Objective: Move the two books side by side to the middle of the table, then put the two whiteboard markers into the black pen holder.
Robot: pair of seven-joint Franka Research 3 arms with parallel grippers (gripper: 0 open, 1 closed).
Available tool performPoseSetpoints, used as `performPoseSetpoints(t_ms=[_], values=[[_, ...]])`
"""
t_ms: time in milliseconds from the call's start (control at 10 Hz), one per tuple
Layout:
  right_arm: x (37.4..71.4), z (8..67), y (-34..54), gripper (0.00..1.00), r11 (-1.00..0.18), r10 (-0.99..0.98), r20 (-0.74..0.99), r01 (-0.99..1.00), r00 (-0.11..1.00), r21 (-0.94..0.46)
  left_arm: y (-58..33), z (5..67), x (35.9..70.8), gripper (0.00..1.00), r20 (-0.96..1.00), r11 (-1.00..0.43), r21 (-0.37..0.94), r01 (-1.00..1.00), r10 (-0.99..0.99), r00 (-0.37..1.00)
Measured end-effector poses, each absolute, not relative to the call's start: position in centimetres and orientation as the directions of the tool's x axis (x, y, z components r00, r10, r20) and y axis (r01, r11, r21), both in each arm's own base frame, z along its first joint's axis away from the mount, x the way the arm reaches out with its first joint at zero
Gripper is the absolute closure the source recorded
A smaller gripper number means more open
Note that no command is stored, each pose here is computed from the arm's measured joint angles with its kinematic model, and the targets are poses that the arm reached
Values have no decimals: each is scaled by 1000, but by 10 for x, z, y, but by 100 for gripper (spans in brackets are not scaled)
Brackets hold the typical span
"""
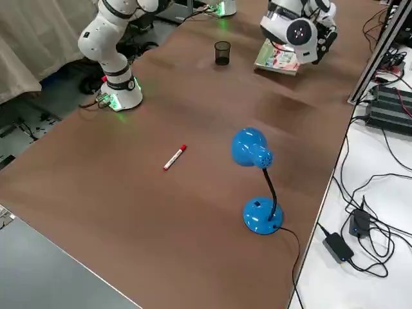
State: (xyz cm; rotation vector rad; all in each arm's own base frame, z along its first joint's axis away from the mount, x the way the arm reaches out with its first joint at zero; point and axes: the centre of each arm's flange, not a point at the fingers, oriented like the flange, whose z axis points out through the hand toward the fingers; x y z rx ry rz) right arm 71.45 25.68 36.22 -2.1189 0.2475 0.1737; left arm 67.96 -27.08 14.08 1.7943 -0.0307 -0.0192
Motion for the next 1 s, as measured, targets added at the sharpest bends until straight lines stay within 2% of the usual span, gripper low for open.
performPoseSetpoints(t_ms=[500, 900, 1000], values=[[702, 285, 223, 84, -631, -6, -170, -136, 985, -764, -275, 115, 678, 82, 17, -237, 972, -9, 30, 999], [694, 228, 208, 84, -648, 97, -111, -22, 989, -761, -282, 101, 670, 81, 57, -273, 960, -63, -30, 998], [694, 218, 208, 84, -653, 95, -107, -19, 990, -757, -282, 101, 670, 67, 58, -275, 959, -65, -32, 998]])
